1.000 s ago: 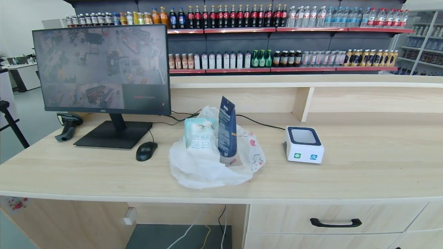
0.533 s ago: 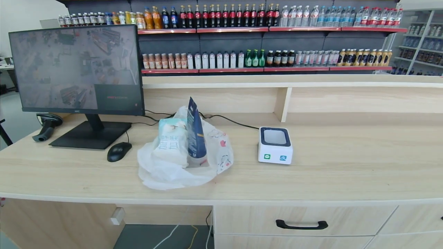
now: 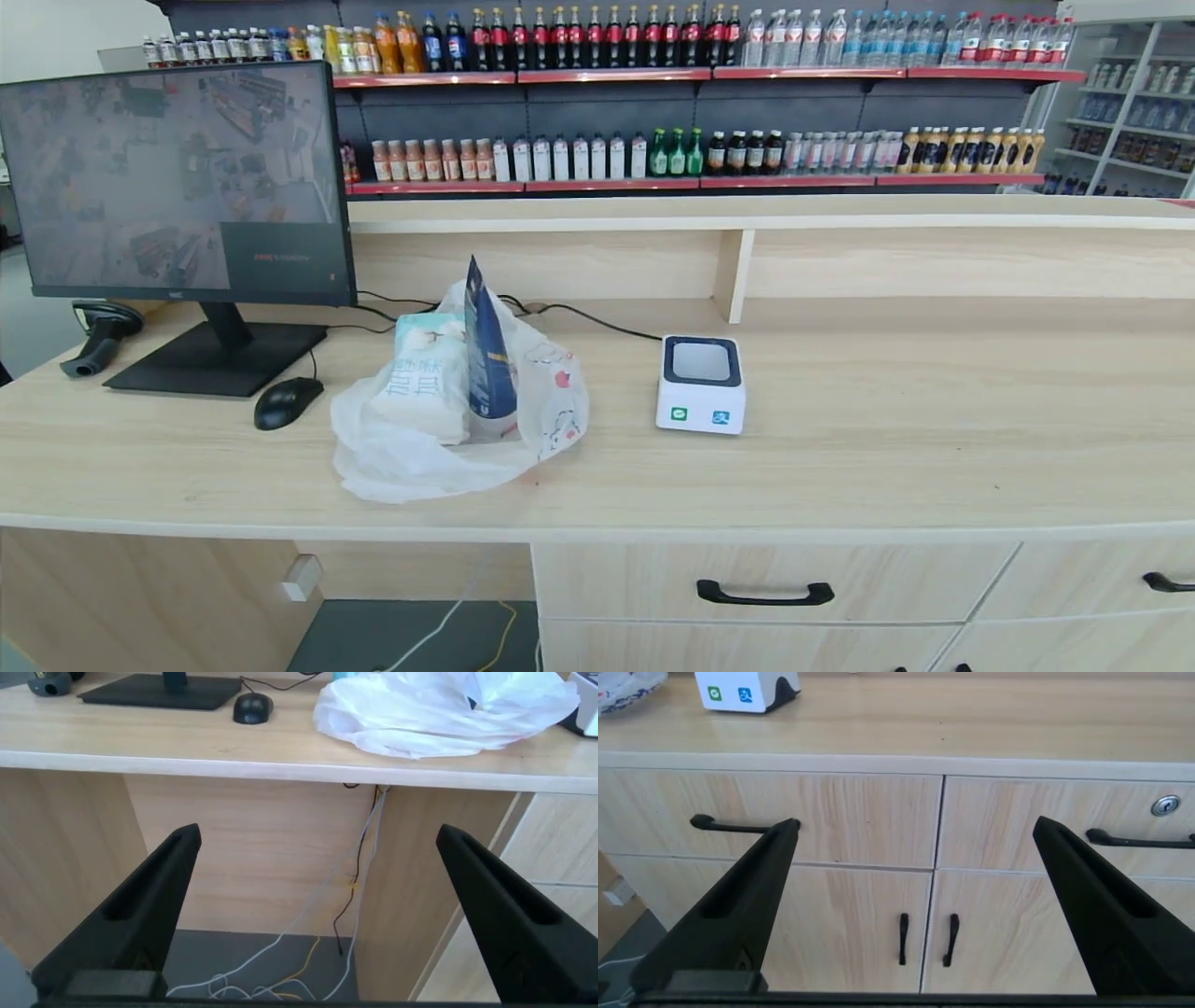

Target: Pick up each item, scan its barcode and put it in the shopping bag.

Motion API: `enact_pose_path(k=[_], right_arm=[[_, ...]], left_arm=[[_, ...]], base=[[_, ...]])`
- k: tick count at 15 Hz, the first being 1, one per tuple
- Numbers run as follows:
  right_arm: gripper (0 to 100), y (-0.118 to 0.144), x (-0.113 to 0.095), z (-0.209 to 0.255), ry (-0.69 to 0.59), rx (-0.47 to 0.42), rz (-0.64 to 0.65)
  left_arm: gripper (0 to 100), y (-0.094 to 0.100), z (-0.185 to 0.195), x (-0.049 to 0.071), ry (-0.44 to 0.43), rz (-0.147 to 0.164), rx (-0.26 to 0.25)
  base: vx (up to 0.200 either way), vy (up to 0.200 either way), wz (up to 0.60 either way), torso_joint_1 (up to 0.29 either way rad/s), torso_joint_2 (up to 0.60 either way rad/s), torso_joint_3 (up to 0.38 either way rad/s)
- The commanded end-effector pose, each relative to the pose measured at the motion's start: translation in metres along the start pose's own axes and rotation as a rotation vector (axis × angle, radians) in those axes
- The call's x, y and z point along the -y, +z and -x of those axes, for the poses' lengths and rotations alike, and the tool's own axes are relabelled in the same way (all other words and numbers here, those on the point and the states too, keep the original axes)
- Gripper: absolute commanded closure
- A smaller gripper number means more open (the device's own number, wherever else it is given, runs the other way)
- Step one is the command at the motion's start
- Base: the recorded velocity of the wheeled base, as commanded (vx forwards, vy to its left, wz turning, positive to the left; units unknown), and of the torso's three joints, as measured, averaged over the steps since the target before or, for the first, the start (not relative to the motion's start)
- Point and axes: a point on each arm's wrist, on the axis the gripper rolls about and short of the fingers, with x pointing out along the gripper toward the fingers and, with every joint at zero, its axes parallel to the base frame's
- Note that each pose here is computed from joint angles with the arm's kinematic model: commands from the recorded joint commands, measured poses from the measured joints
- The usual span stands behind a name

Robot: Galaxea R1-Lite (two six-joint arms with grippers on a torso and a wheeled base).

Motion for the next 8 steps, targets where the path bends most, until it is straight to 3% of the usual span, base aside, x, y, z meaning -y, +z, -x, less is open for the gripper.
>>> enact_pose_path(k=[1, 7, 8], right_arm=[[0, 0.0001, 0.0, -0.0001, 0.001, -0.001, 0.0], [0, 0.0001, 0.0, -0.0001, 0.001, -0.001, -0.001], [0, 0.0001, 0.0, -0.0001, 0.001, -0.001, -0.001]], left_arm=[[0, 0.0002, 0.0, -0.0001, 0.002, 0.009, 0.002], [0, 0.0002, 0.0, -0.0001, 0.002, 0.005, 0.002], [0, 0.0002, 0.0, 0.0, 0.0, 0.005, 0.002]], base=[[-0.2, 0.0, 0.0, 0.012, 0.01, 0.002], [-0.2, 0.0, 0.0, -0.003, 0.0, 0.004], [0.0, 0.0, 0.0, 0.0, 0.0, 0.0]])
